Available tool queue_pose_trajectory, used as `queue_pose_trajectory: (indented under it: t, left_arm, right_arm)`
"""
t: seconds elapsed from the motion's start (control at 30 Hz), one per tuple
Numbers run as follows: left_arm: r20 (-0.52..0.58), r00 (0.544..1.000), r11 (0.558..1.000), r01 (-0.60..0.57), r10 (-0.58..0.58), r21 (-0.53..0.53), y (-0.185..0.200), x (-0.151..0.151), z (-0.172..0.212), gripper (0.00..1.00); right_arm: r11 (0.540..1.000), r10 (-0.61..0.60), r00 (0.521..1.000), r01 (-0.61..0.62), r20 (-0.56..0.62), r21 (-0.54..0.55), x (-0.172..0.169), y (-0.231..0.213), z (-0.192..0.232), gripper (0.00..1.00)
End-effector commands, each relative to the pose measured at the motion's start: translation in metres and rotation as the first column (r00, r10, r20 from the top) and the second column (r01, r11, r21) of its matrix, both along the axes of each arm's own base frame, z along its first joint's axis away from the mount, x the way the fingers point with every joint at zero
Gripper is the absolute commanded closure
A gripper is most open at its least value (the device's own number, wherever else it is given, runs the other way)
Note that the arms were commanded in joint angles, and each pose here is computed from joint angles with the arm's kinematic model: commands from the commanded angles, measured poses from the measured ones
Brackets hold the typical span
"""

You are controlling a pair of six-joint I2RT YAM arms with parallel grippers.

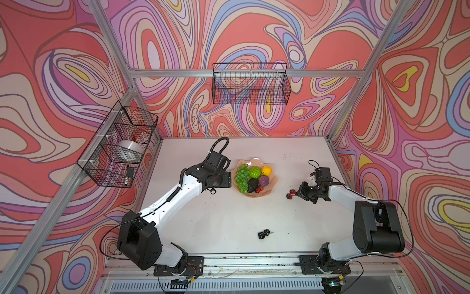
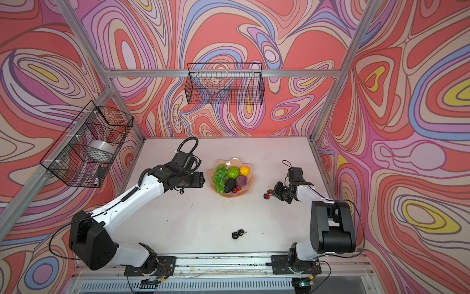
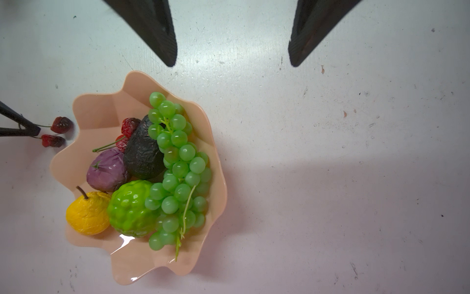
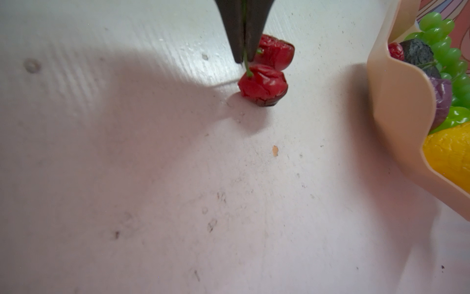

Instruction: Place and organize the fake fruits in the fruit bowl

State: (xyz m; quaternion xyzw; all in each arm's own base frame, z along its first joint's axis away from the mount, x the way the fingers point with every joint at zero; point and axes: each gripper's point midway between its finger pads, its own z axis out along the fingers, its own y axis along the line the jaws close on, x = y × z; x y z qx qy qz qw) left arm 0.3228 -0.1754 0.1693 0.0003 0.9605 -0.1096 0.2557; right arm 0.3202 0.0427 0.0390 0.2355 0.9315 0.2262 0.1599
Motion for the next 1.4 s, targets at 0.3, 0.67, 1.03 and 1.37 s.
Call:
queue_pose_trajectory:
  t: [0.3,0.67,1.03,1.37]
  left_arm:
    - [-0.009,1.0,1.0,-0.021,0.021,0.014,0.004,0.001,-0.005,0.27]
    - [0.007,0.999,0.998,-0.054,0.054,0.02,0.013,-0.003,-0.006,0.26]
    - [0.014,0.998,0.998,-0.059,0.058,0.026,0.017,-0.006,-0.004,0.26]
    - [0.004,0.998,0.998,-0.058,0.058,0.028,0.017,-0.007,-0.008,0.26]
  right_arm:
    - [0.999,0.05,0.992,-0.049,0.118,-0.009,0.018,0.002,0.07,1.0]
    - [0.97,0.169,0.97,-0.195,0.175,0.143,0.032,0.057,0.128,1.0]
    - [0.909,0.308,0.944,-0.328,0.118,0.257,0.029,0.128,0.101,1.0]
    - [0.886,0.365,0.928,-0.37,0.073,0.279,0.026,0.152,0.077,1.0]
